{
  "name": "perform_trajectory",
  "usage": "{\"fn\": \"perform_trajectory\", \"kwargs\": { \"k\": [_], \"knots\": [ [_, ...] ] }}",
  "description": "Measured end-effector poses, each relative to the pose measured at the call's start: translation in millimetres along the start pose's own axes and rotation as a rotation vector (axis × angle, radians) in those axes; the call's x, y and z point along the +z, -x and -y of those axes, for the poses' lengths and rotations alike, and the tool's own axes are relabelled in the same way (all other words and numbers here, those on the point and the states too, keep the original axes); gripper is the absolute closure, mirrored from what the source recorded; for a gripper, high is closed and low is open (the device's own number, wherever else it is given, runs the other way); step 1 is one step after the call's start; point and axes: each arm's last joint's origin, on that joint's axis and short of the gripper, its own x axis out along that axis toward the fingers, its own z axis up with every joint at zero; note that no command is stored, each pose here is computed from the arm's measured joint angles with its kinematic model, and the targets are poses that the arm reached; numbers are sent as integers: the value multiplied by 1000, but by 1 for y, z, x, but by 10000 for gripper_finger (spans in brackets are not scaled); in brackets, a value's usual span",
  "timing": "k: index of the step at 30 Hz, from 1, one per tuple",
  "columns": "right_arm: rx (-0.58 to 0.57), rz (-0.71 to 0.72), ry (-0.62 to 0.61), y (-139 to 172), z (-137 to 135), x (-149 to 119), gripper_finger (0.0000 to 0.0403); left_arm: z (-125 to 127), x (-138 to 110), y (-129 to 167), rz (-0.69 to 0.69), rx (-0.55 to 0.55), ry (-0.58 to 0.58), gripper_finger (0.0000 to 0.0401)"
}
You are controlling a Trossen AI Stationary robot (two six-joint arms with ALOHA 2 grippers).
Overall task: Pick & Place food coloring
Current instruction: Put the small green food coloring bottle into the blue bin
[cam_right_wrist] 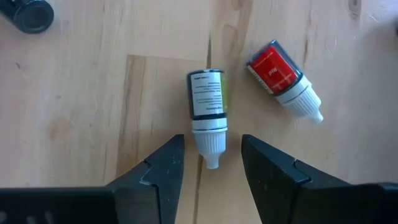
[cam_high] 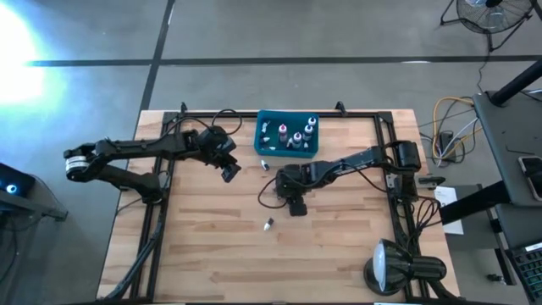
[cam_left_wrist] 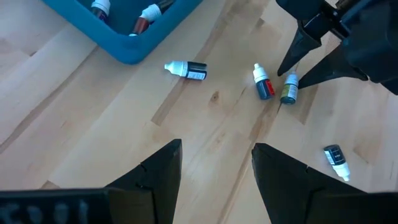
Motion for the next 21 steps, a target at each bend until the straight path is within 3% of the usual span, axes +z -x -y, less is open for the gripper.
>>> {"fn": "perform_trajectory", "kwargs": {
  "k": [6,16,21],
  "knots": [
    [0,2,-3,-1,0,-1,269,0,0,0,1,0,-8,230],
    [-4,19,-6,-1,0,1,342,0,0,0,1,0,-9,230],
    [-13,58,-95,12,3,10,359,0,0,0,1,0,-9,230]
  ]
}}
